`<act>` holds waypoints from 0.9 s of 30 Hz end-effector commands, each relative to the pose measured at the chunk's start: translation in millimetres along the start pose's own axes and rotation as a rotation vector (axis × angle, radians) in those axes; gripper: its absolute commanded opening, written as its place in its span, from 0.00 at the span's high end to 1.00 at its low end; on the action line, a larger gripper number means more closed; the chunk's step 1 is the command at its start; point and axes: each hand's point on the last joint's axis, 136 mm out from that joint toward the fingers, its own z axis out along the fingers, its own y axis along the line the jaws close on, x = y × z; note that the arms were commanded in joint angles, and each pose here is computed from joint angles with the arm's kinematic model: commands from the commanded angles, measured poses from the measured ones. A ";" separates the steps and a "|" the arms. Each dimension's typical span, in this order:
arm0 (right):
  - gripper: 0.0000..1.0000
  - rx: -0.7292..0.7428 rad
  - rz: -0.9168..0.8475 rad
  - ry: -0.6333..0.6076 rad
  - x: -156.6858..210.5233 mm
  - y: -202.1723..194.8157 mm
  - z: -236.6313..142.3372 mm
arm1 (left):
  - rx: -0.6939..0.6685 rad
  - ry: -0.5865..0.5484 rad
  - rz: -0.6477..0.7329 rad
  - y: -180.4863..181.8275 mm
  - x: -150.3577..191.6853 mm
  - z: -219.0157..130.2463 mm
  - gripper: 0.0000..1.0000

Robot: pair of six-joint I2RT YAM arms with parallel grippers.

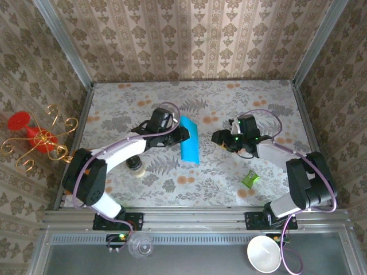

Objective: Fold a paper plane with a square sheet of paper (pick it up from the middle)
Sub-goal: First fold in half a square sheet of paper at the center of the table.

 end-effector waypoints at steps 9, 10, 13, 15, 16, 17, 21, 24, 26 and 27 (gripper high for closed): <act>0.22 -0.355 -0.124 0.063 -1.4 83.0 -8.1 | 0.318 0.038 0.041 -63.9 -6.9 -34.7 0.71; 0.22 -0.368 -0.128 0.070 -0.4 86.9 -7.3 | 0.320 0.041 0.039 -63.6 -6.8 -34.2 0.70; 0.24 -0.433 -0.150 0.078 1.5 99.3 -7.3 | 0.326 0.052 0.018 -60.0 -6.2 -30.3 0.71; 0.26 -0.474 -0.150 0.089 3.9 103.4 -8.1 | 0.336 0.057 0.005 -58.6 -6.0 -28.4 0.71; 0.28 -0.476 -0.146 0.096 4.7 103.1 -7.4 | 0.339 0.057 0.000 -57.9 -6.1 -27.8 0.71; 0.31 -0.475 -0.141 0.102 5.4 102.1 -6.7 | 0.338 0.058 -0.006 -56.4 -5.9 -27.1 0.71; 0.43 -0.478 -0.141 0.103 8.0 102.4 -10.1 | 0.315 0.051 -0.029 -46.3 -7.5 -24.7 0.72; 0.59 -0.479 -0.144 0.100 9.1 103.9 -13.2 | 0.303 0.052 -0.045 -40.6 -7.1 -22.5 0.72; 0.71 -0.464 -0.133 0.094 8.5 101.7 -12.8 | 0.296 0.050 -0.052 -37.5 -7.5 -21.3 0.72; 0.76 -0.454 -0.127 0.090 8.4 99.3 -11.7 | 0.294 0.051 -0.054 -36.3 -7.5 -21.0 0.72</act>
